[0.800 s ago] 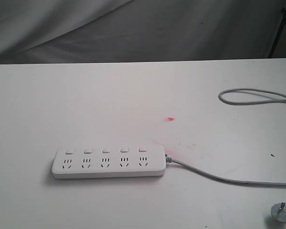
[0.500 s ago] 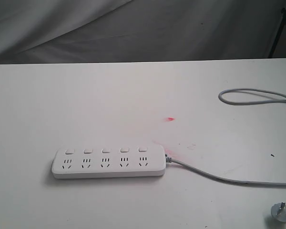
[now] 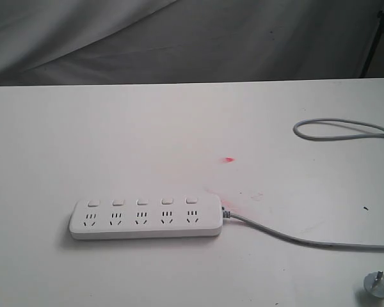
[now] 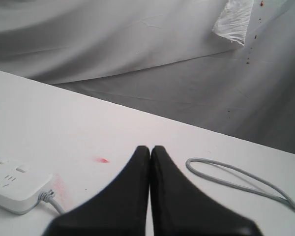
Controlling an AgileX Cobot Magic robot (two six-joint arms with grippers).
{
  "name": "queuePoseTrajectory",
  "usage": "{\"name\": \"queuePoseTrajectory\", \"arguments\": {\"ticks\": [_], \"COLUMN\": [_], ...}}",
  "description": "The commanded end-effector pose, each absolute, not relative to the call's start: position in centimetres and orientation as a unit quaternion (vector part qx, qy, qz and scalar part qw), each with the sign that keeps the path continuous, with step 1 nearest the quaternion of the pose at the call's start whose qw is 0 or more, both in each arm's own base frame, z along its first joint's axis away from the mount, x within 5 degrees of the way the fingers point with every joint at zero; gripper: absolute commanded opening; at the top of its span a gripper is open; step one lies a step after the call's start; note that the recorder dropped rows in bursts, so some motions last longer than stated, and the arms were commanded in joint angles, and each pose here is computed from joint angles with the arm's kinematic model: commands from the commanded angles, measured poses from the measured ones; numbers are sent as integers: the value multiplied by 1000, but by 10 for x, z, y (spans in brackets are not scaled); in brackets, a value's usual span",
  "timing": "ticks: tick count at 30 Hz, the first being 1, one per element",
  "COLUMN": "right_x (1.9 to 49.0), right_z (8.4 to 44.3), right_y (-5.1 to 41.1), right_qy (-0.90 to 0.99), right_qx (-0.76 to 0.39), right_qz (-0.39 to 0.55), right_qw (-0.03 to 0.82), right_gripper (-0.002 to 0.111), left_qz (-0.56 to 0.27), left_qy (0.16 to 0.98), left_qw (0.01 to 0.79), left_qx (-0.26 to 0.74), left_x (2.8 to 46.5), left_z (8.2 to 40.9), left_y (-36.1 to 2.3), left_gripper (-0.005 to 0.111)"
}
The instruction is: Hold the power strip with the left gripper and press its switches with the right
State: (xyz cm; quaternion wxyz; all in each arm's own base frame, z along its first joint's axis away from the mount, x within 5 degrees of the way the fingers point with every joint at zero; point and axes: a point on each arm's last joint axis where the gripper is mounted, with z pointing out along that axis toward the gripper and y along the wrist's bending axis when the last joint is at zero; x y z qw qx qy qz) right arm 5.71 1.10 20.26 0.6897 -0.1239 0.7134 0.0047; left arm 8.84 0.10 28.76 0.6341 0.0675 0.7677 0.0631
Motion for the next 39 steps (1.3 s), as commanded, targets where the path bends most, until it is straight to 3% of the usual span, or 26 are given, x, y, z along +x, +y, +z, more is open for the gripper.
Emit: {"name": "queuePoseTrajectory", "arguments": {"ticks": [1,9,19,24,31,39], "right_x": [57,57,57,57,57,57], "right_z": [202,202,202,202,202,202], "right_y": [11,11,11,11,11,11], "right_qy": [713,713,713,713,713,713], "right_qx": [-123,-123,-123,-123,-123,-123], "right_qz": [1,1,1,1,1,1], "right_qw": [690,690,690,690,690,690], "right_gripper": [0,0,0,0,0,0], "left_qz": [55,-25,-46,-63,-76,-94], "left_qy": [756,757,798,832,854,789], "left_qw": [649,653,601,541,448,363], "left_qx": [57,4,23,105,253,487], "left_x": [90,88,87,98,151,213], "left_z": [299,299,288,291,308,298], "left_y": [1,-4,-9,-19,-31,-43], "left_gripper": [1,1,0,0,0,0]}}
